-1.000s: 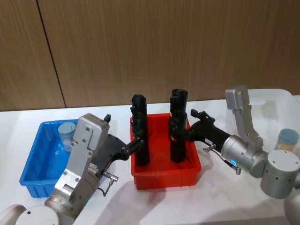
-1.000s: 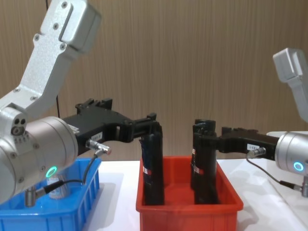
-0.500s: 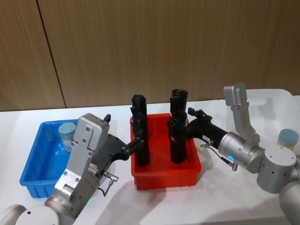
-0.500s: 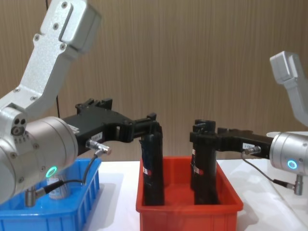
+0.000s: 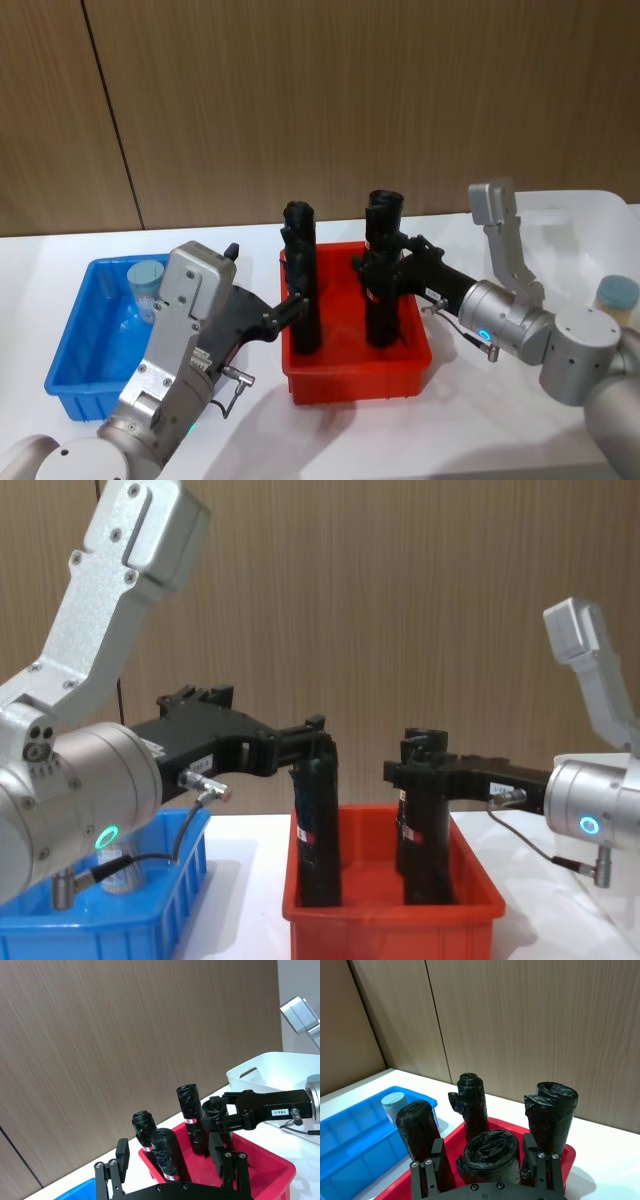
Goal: Pick the cotton swabs from the blue box and place them into the white box.
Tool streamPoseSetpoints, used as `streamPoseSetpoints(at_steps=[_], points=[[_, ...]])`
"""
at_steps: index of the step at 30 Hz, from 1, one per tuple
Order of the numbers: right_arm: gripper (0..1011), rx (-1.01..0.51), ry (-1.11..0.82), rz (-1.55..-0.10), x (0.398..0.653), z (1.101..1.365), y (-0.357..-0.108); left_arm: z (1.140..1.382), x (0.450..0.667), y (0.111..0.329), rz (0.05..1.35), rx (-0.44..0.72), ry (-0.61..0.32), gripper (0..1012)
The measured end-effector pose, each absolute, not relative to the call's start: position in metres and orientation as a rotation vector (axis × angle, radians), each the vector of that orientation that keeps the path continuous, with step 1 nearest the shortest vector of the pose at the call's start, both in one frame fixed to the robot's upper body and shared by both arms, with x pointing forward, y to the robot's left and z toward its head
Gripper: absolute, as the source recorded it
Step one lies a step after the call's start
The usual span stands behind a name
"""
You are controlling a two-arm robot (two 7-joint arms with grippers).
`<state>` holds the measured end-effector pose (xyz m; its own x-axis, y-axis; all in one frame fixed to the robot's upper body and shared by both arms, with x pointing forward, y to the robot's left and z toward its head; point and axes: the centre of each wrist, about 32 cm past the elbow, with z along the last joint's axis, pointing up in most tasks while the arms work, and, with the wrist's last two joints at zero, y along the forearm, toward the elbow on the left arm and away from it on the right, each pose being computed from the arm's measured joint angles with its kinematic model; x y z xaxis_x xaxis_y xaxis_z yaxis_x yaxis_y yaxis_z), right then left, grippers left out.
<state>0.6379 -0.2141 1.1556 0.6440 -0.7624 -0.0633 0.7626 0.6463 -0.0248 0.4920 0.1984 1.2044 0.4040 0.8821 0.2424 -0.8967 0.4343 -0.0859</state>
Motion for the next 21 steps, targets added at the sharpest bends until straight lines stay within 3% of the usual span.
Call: streamPoseSetpoints(at_steps=[5, 16, 21], points=[[915, 0.0, 0.071, -0.866, 0.6407, 1.1537, -0.2127, 1.2044, 0.492, 0.1984, 1.124, 0.061, -0.268, 1003], [576, 0.001, 0.069, -0.865, 0.6444, 1.1506, -0.211, 1.2044, 0.492, 0.1984, 1.124, 0.061, -0.268, 1003], [524, 0.012, 0.057, -0.864, 0.6446, 1.1531, -0.2104, 1.2044, 0.492, 0.1984, 1.124, 0.061, -0.268, 1003]])
